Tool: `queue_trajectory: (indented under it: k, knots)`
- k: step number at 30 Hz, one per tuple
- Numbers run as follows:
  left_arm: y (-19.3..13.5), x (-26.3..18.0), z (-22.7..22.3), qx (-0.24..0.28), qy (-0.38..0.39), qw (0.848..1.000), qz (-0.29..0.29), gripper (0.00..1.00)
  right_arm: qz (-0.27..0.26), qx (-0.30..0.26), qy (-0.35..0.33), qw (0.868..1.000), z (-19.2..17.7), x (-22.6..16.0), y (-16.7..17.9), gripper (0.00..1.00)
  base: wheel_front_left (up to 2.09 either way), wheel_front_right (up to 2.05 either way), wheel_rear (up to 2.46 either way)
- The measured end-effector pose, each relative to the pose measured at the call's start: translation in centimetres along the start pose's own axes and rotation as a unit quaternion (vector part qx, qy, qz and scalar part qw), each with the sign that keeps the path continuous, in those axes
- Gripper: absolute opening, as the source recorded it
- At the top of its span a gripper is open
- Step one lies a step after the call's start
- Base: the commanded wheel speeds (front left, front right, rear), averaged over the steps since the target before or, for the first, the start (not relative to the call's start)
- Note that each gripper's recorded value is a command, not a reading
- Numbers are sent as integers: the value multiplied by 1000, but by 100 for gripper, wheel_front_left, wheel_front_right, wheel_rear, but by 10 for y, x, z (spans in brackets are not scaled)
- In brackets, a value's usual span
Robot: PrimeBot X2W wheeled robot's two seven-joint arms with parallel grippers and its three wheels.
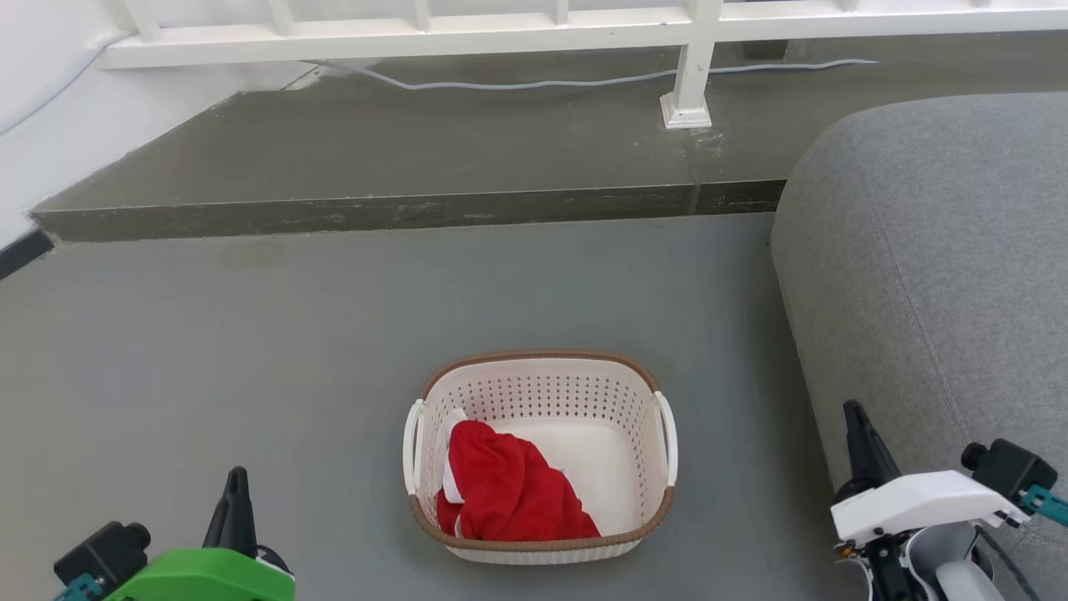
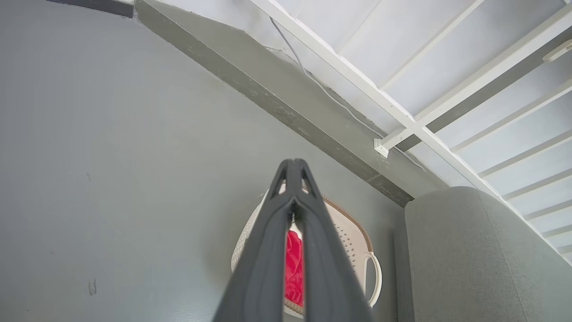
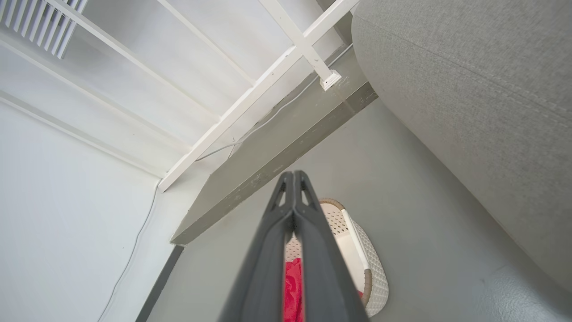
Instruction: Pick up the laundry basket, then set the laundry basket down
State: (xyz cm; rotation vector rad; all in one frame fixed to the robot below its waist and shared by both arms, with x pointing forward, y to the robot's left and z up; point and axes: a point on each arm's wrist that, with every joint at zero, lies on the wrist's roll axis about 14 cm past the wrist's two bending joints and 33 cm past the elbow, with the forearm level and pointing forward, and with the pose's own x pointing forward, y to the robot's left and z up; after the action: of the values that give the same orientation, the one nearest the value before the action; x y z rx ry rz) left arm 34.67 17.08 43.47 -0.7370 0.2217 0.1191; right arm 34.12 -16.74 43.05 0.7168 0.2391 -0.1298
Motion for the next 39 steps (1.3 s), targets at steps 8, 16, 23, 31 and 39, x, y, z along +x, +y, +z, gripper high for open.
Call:
queue_trajectory:
  k: [8,16,23,31,39]
  knots:
    - [1,2,3,-56,3,998,1,0,4,55,0,998,6,3,0,0,0,0,0]
    - [-1,5,7,-104,7,995,-4,0,5,110,0,994,12,6,-1,0,0,0,0]
    - [-3,7,10,-153,7,988,-11,0,10,156,-1,988,18,8,-1,0,0,0,0]
    - [-3,9,14,-202,10,979,-16,0,18,211,-5,977,25,11,1,0,0,0,0]
    - [-10,12,21,-252,8,967,-32,0,28,262,-6,965,31,12,1,0,0,0,0]
